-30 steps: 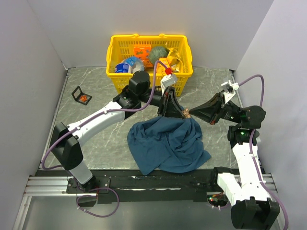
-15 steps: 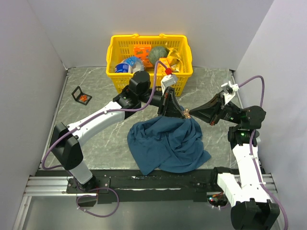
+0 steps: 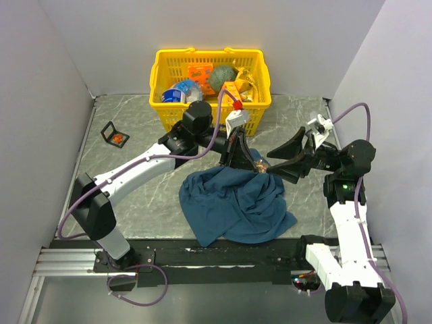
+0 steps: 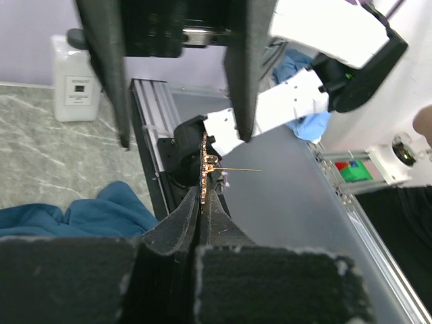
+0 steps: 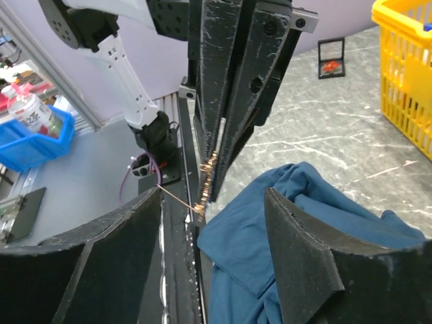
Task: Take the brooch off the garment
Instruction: Close the brooch.
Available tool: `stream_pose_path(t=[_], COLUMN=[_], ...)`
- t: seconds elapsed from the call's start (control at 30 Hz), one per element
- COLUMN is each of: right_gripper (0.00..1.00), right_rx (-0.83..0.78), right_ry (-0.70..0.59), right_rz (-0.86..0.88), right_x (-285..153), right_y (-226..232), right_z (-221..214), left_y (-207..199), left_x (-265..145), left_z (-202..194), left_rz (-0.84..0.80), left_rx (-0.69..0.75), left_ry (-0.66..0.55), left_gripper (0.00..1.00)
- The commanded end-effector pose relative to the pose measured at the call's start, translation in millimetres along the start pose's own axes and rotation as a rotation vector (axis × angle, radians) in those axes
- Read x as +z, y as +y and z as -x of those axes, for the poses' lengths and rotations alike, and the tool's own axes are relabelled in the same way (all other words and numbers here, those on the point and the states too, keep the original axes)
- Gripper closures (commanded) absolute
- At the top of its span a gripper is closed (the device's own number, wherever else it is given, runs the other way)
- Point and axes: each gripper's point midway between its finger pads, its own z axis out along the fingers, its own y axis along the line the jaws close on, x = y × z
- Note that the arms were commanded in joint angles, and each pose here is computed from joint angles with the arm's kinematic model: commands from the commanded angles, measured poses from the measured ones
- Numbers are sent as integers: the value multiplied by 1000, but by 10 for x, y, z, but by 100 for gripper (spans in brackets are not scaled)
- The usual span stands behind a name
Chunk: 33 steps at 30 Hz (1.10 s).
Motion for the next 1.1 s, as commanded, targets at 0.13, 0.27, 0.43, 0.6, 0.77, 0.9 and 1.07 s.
stream_pose_path(t=[0.13, 0.27, 0.43, 0.6, 0.77, 0.9, 1.07], right_gripper=[27, 24, 23, 22, 21, 26, 34], right_rx=[-111, -186, -221, -258, -258, -246, -227], right_ry=[59, 73, 74, 97, 114, 121, 122], right_rz=[104, 60, 100, 152, 154, 128, 110], right_x=[-30, 15, 42, 98, 139, 191, 243], right_y=[256, 256, 389, 539, 549, 466, 392], right_z=[-66, -172, -113, -151, -175, -138, -118], left_y=[-488, -507, -494, -480, -443, -418, -391], left_x=[-95, -95, -93, -90, -82, -69, -60], left_z=[40, 20, -29, -47, -65, -79, -81], left_rz=[-167, -188, -199, -195, -183, -179, -173], left_rx=[112, 93, 79, 70, 68, 62, 58], left_ry=[22, 26, 32, 31, 31, 32, 32], left_gripper=[99, 99, 99, 99, 99, 99, 99])
